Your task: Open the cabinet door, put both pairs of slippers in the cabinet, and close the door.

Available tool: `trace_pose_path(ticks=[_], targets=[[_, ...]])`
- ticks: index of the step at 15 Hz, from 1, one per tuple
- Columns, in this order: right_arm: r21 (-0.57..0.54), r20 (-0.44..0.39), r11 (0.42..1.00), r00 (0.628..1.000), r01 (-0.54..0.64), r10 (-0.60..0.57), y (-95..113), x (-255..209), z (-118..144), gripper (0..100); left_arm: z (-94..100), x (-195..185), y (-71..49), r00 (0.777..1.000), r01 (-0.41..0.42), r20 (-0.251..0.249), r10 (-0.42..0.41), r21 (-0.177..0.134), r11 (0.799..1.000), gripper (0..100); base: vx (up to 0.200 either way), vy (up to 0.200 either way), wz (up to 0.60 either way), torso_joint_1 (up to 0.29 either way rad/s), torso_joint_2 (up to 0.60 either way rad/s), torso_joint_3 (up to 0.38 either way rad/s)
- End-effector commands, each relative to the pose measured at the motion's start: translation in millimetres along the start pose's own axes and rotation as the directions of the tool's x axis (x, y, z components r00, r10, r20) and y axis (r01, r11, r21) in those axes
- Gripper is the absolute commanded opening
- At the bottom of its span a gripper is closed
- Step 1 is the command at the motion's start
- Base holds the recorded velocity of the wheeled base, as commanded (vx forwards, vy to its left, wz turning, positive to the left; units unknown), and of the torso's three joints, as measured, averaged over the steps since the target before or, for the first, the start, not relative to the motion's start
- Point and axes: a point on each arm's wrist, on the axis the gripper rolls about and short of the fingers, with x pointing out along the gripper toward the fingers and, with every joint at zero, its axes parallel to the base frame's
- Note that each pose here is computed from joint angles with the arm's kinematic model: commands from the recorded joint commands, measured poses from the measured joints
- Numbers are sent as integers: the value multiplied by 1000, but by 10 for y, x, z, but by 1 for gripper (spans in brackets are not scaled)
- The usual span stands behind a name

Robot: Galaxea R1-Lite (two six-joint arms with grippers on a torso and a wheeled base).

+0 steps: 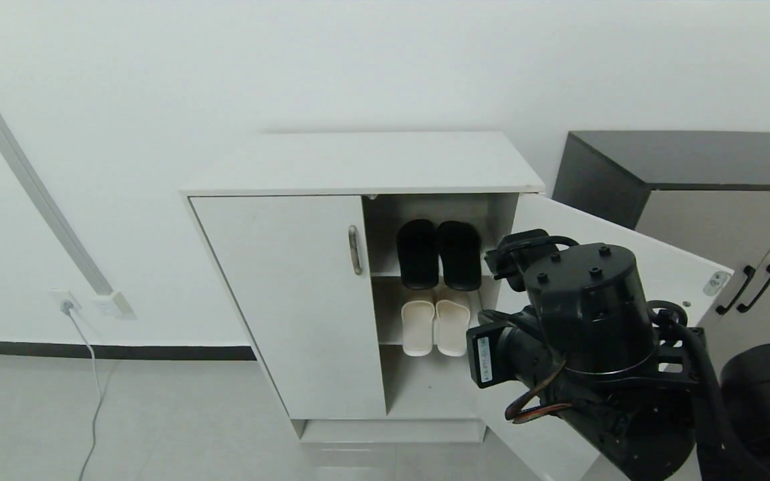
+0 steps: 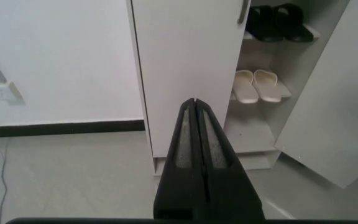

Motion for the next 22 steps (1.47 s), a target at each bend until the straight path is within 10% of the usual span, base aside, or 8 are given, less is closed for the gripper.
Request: trace_pose_path(ticks=[1,22], targets=[[-1,-1,1000,1000,0,0,5,3,-5,0,0,-1,0,1000,-1,1,1,0,1000,0,0,0,0,168,-496,-315],[-15,-13,1000,1000,2,-3,-6,11,-49,0,0,-1,0,1000,-1,1,1,0,1000,0,0,0,0,157,-383,-225]])
